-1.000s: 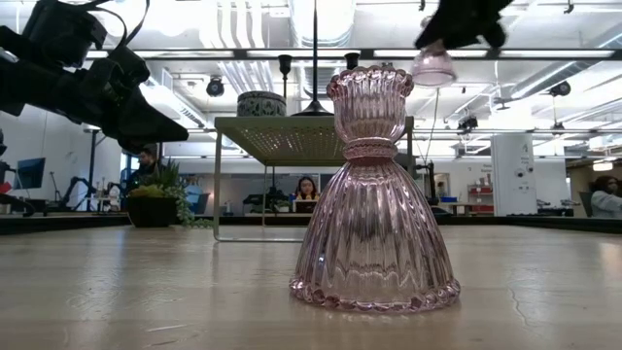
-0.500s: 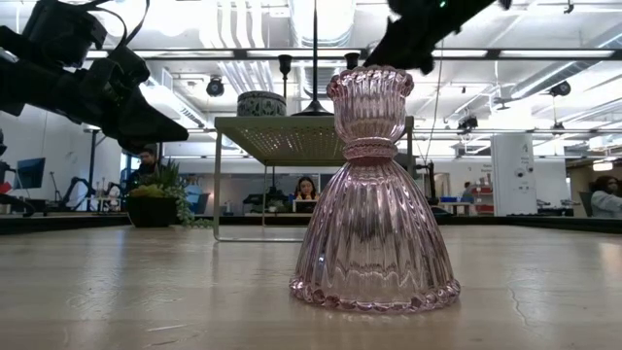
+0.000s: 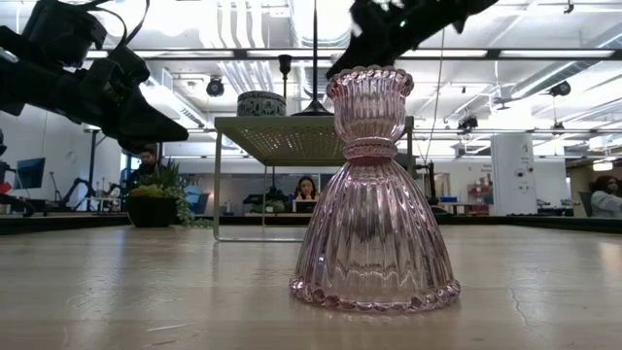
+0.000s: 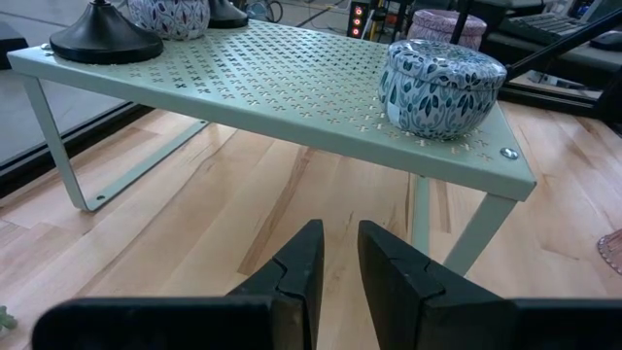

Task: Pick & Place candle stick holders
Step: Put the right pink candle holder on the shelf

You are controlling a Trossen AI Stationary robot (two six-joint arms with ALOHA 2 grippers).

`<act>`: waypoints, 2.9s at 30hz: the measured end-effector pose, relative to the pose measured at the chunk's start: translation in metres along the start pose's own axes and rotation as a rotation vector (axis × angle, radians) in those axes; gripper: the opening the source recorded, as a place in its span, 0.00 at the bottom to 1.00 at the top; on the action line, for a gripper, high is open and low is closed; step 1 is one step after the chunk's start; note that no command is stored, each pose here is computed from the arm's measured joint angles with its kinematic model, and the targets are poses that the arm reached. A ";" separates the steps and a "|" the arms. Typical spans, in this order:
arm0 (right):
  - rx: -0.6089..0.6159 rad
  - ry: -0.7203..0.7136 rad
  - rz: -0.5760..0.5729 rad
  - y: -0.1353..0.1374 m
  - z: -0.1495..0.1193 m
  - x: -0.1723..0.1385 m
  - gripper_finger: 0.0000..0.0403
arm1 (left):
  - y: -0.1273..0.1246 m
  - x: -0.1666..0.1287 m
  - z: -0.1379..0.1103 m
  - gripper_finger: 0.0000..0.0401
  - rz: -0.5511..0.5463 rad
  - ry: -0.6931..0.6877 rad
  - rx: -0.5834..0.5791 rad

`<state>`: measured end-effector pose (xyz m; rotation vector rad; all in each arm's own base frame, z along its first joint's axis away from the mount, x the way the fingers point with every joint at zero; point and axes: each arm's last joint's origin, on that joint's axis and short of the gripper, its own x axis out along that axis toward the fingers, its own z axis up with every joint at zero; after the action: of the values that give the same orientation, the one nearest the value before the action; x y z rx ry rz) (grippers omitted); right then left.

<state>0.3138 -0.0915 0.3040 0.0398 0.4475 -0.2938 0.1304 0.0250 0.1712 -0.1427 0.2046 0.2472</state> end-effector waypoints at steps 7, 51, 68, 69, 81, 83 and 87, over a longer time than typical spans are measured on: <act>0.006 -0.038 -0.007 0.000 -0.004 0.020 0.30 | 0.000 0.000 0.000 0.18 0.000 0.000 0.000; 0.020 0.036 0.115 0.006 -0.030 0.045 0.30 | 0.000 0.000 0.000 0.18 0.000 0.001 0.000; 0.011 0.014 0.090 0.005 -0.029 0.045 0.30 | 0.000 0.000 0.000 0.18 0.001 0.001 0.000; 0.015 0.014 0.074 0.004 -0.029 0.045 0.30 | 0.000 0.000 0.000 0.18 0.000 0.001 0.000; 0.019 0.000 0.067 0.004 -0.027 0.045 0.30 | 0.000 0.000 0.000 0.18 0.000 0.000 0.000; 0.019 -0.003 0.075 0.004 -0.027 0.045 0.30 | 0.000 0.000 0.000 0.18 0.000 0.000 0.000; 0.024 0.004 0.094 0.005 -0.028 0.054 0.30 | 0.000 0.000 0.000 0.18 0.000 0.001 0.000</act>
<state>0.3501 -0.0985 0.2548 0.0846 0.4442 -0.2067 0.1304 0.0250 0.1710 -0.1428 0.2057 0.2471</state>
